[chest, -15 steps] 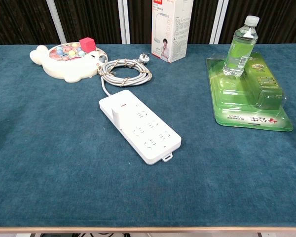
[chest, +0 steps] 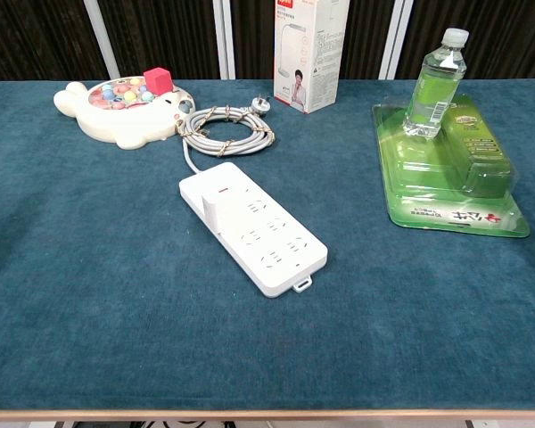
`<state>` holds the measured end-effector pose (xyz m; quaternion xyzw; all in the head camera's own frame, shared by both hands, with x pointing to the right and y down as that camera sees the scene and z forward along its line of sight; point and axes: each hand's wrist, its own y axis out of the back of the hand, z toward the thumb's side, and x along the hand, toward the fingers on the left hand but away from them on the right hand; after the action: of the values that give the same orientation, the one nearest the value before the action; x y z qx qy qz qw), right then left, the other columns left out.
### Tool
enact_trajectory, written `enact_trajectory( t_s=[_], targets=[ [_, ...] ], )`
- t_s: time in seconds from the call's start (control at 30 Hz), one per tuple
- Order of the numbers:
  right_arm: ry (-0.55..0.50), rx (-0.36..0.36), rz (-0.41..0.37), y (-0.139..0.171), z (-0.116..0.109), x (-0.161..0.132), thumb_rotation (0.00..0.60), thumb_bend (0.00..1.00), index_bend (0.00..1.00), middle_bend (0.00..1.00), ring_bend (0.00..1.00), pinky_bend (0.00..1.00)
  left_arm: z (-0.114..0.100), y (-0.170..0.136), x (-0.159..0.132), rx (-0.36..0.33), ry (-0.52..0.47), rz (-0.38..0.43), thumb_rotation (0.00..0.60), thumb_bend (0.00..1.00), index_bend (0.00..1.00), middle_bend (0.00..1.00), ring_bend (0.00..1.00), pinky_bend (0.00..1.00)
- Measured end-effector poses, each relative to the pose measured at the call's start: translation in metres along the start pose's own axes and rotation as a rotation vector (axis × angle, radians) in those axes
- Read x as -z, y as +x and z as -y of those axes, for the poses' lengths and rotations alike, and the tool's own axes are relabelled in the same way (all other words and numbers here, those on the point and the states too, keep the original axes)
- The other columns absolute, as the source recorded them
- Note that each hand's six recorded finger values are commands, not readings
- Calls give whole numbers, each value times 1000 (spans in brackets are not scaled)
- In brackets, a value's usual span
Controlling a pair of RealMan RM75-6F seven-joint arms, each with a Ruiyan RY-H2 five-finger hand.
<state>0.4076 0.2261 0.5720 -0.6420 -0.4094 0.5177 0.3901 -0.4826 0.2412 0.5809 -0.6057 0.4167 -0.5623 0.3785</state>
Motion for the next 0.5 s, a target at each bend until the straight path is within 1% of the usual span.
enact_trajectory(
  t_s=[0.1,0.17,0.3,0.37,0.43,0.5],
  targets=[
    [1,-3,-17,-1,1,-1,600,235,0,0,0,0,0,1,-4,1,3,10,600,0,0,0,0,0],
    [3,-4,-32,-2,1,-3,600,276,0,0,0,0,1,2,-5,3,5,13,600,0,0,0,0,0],
    [12,-3,-78,-6,2,-8,600,444,0,0,0,0,2,5,-7,13,-3,5,600,0,0,0,0,0],
    [26,-7,-115,-9,4,-13,600,561,0,0,0,0,0,10,-9,14,0,9,600,0,0,0,0,0],
    [38,-11,-161,-13,5,-21,600,707,0,0,0,0,-3,18,-13,8,0,21,600,0,0,0,0,0],
    [48,-12,-207,-16,5,-30,600,795,0,0,0,0,-7,25,-20,4,-5,36,600,0,0,0,0,0]
  ],
)
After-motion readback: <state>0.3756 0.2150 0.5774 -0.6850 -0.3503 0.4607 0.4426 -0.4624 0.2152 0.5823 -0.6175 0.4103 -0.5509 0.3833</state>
